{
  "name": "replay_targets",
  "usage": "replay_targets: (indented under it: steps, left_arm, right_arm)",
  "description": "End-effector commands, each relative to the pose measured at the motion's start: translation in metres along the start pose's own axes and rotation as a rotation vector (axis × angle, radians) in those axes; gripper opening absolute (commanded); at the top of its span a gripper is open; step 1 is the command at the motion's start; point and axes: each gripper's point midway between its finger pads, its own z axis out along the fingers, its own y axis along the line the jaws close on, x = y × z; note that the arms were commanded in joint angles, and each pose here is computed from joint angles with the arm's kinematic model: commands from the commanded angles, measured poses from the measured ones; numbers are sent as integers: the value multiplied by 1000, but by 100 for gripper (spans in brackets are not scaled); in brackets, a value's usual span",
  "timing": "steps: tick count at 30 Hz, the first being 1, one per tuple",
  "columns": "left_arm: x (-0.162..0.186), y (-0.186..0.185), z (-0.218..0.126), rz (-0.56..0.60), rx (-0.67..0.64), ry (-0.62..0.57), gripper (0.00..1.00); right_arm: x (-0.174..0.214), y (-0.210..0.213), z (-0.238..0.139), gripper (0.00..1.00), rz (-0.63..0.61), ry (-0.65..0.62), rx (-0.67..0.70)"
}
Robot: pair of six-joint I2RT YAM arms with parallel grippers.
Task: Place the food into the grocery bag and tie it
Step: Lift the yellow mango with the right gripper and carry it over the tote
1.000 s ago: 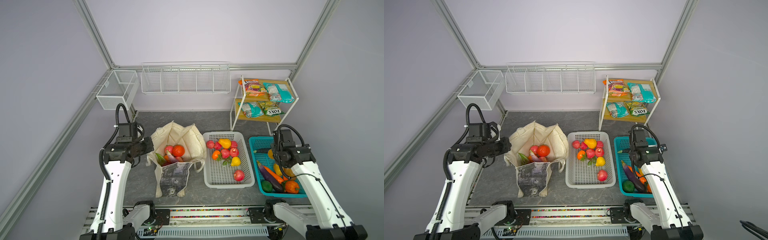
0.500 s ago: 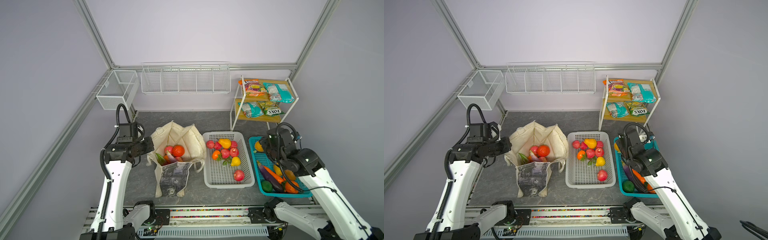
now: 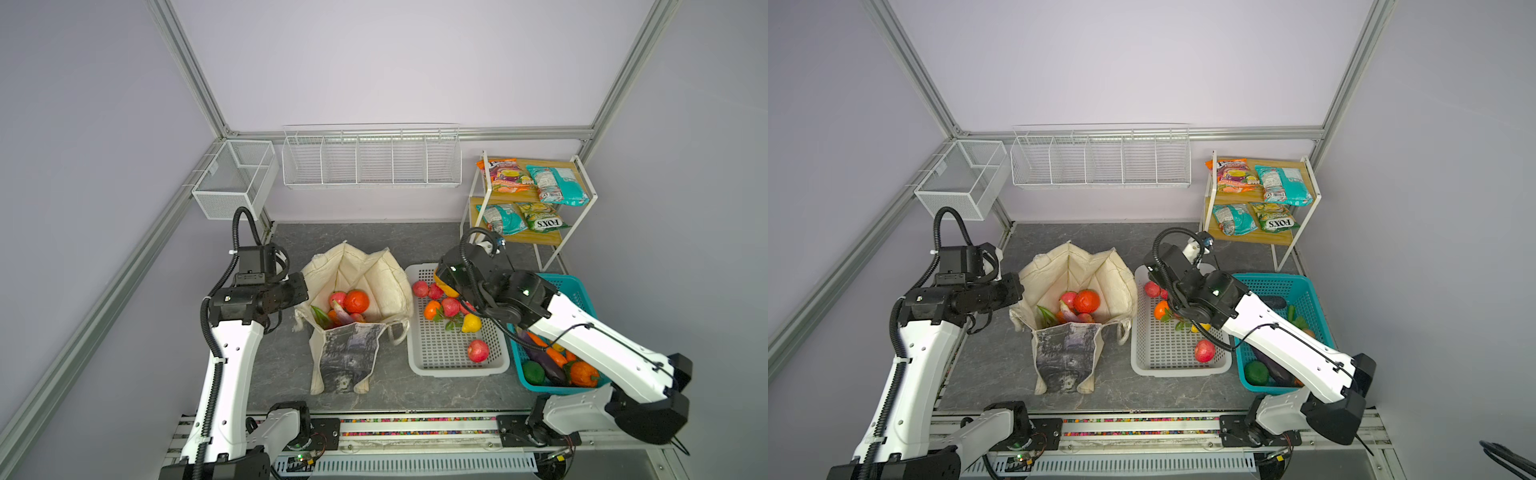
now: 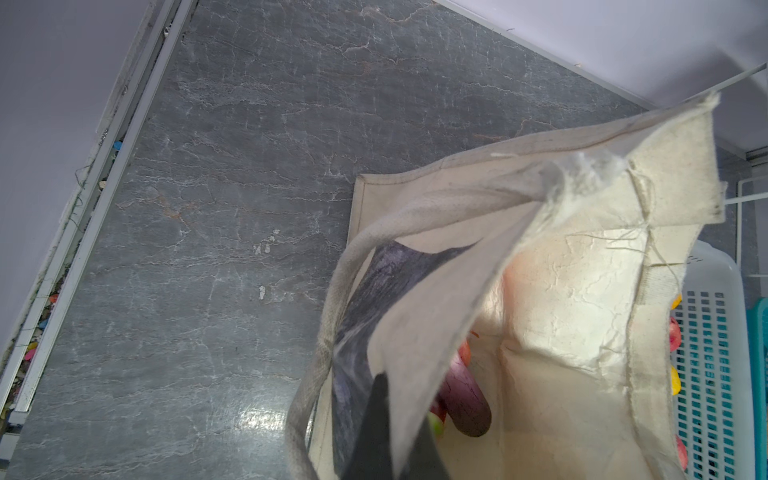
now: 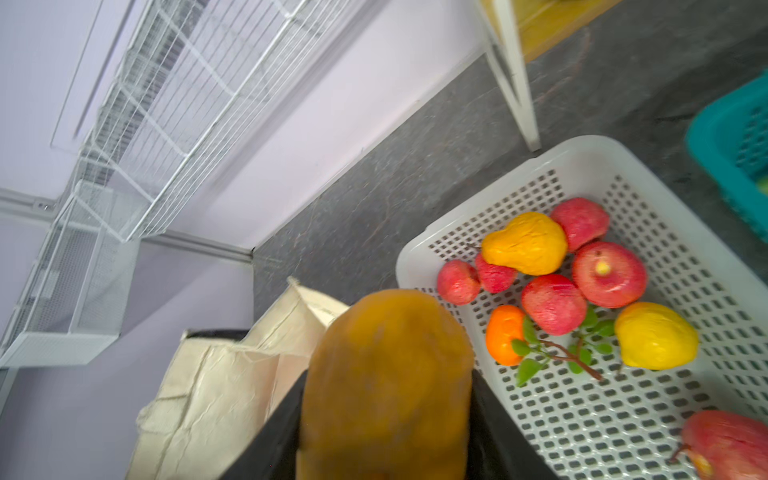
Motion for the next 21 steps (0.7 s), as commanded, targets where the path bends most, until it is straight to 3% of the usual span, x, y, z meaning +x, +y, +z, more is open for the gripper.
replay_targets:
  steps: [1, 10, 21]
  left_arm:
    - [-4, -1, 1, -1, 12, -24, 0]
    - [-6, -4, 0, 5, 25, -32, 0]
    - [-4, -6, 5, 9, 43, -27, 0]
  right_arm:
    - [9, 37, 4, 49, -59, 4, -94]
    - [66, 101, 27, 49, -183, 153, -224]
    - [145, 140, 52, 51, -266, 382, -325]
